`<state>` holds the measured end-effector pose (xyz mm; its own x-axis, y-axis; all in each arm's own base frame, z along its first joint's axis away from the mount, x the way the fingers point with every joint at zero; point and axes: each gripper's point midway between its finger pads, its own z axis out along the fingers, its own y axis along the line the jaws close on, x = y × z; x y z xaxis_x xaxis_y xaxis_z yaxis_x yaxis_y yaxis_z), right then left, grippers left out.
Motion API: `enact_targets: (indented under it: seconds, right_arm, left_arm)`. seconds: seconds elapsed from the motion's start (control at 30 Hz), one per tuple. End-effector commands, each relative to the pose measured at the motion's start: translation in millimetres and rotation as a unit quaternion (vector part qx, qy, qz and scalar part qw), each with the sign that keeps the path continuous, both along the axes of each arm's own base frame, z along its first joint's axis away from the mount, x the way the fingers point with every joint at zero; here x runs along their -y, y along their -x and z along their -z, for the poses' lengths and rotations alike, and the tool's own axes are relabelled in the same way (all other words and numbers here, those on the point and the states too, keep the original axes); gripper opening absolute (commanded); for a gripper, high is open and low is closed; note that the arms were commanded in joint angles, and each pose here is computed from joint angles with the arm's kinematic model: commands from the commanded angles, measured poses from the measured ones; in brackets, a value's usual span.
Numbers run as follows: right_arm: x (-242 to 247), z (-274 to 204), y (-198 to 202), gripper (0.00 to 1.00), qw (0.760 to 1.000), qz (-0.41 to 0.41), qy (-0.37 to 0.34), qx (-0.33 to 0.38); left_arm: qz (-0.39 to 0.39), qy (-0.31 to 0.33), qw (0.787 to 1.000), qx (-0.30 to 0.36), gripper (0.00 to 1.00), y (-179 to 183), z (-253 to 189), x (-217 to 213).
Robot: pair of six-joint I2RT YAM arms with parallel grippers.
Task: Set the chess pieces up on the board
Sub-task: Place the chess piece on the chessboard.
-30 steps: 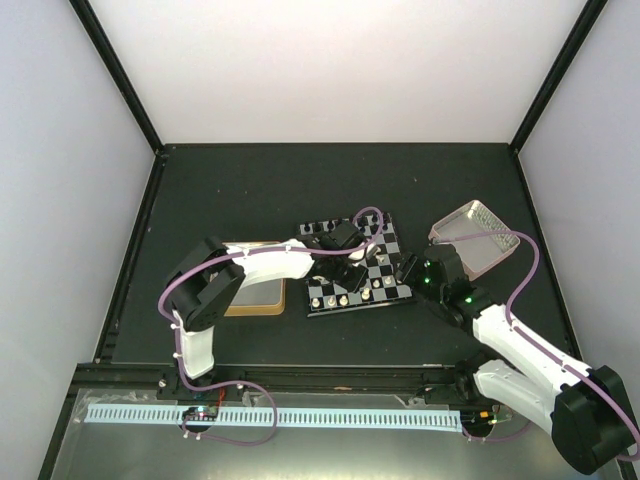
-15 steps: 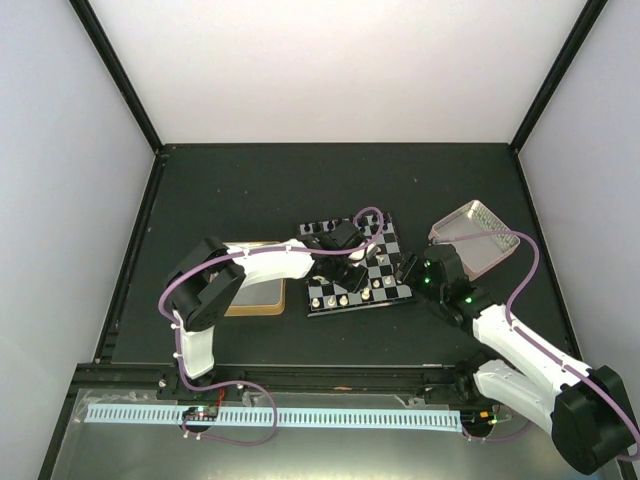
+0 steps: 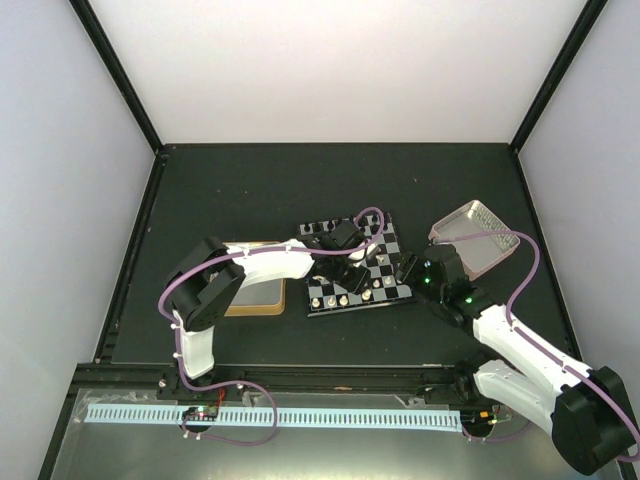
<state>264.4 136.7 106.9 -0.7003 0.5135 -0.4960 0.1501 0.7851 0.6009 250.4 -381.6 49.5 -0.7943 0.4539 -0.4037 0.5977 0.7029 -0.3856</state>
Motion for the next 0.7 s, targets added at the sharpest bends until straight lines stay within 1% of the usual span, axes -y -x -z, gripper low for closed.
enact_targets:
  seconds: [0.0,0.37,0.4,0.5,0.67]
  right_arm:
    - [3.8,-0.1,-0.3,0.68,1.000,0.008,-0.002,0.002]
    - [3.2,0.1,0.2,0.68,1.000,0.006,-0.002,0.001]
    - [3.4,0.1,0.1,0.67,1.000,0.007,-0.002,0.001]
    - [2.3,0.2,0.0,0.68,1.000,0.005,-0.003,0.000]
    - [1.2,2.2,-0.2,0.68,1.000,0.002,-0.003,-0.003]
  left_arm:
    - [0.017,0.026,0.999,0.011,0.37,1.9,-16.6,9.4]
    - [-0.006,0.007,0.999,0.032,0.40,-9.1,-17.7,2.6]
    - [-0.007,0.006,0.999,0.033,0.39,-9.7,-17.2,2.0]
    - [-0.007,-0.002,0.999,0.039,0.33,-11.0,-14.7,-0.6]
    - [-0.002,-0.001,0.999,0.050,0.32,-12.2,-17.9,-2.3]
